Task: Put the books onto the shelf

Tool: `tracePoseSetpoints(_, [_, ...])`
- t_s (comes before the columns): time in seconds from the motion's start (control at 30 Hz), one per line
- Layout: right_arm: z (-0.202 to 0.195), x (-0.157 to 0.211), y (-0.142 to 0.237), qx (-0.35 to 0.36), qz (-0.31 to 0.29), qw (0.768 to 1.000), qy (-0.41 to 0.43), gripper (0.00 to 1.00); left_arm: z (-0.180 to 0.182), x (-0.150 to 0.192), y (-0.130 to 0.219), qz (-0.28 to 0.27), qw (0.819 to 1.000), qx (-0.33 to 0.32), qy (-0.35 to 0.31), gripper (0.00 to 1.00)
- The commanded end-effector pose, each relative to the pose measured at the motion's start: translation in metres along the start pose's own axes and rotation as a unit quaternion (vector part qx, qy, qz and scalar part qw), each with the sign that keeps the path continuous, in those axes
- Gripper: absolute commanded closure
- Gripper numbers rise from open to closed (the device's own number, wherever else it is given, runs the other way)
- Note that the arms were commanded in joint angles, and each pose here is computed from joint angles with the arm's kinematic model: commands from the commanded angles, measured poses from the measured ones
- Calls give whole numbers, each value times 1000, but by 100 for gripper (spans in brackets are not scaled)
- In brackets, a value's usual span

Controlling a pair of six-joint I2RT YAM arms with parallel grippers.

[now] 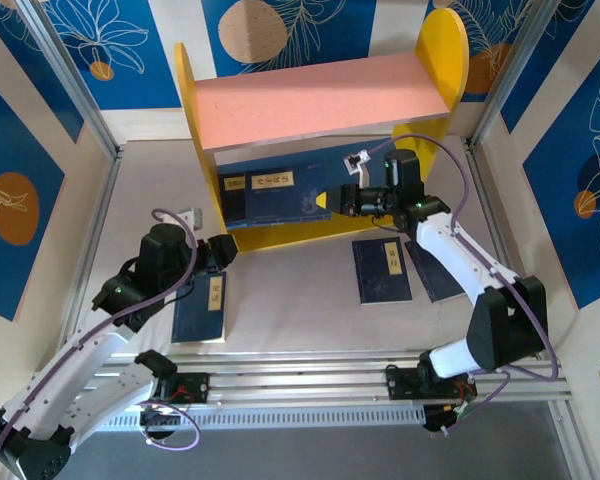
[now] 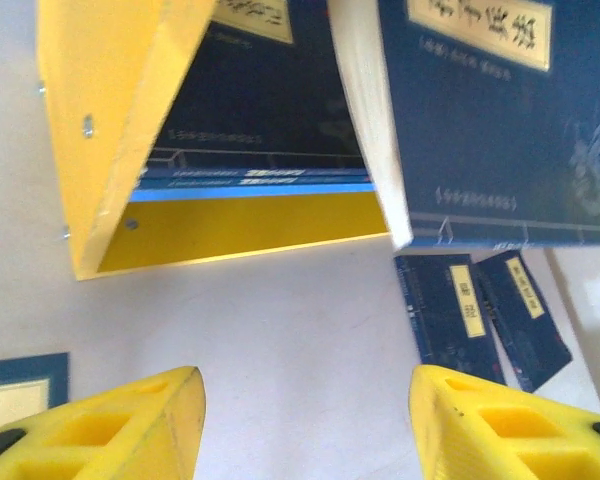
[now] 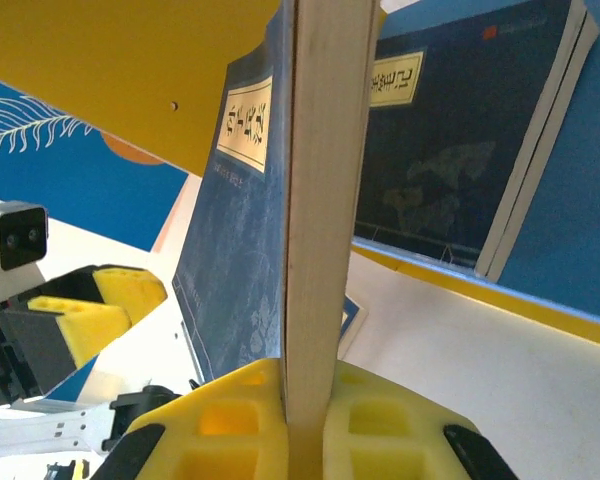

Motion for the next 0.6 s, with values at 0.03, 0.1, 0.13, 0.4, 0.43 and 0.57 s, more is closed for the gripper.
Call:
tracePoseSetpoints(0.03, [7, -14, -10, -13, 15, 999, 31, 100, 13, -6, 15, -17, 999, -41, -11, 42])
tracePoseSetpoints(0.1, [4, -20, -17, -9, 19, 999, 36, 100, 18, -7, 19, -25, 998, -52, -10, 40])
tracePoseSetpoints(0.13, [3, -22, -22, -7, 23, 999, 38, 100, 20, -7, 21, -27, 998, -55, -9, 39])
tracePoseSetpoints(0.4, [-4, -34, -54, 17, 46, 997, 55, 100, 27, -4, 19, -23, 998, -59, 1, 38])
tracePoseSetpoints(0.43, [-5, -36, -59, 21, 49, 997, 56, 100, 28, -3, 18, -22, 998, -58, 2, 38])
tracePoseSetpoints(0.57, [-10, -40, -70, 29, 54, 996, 58, 100, 31, -1, 17, -19, 998, -59, 5, 38])
Point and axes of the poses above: each hand's point on the last joint's axis, 136 mm out from that joint toward the fingers, its own y axis back along the fingers, its own z axis along the line the jaws close on, x = y × z, the point moved 3 cm from there along y, back along the fingers, and after that the axes turned 6 degrees about -y, right-handed, at the moved point
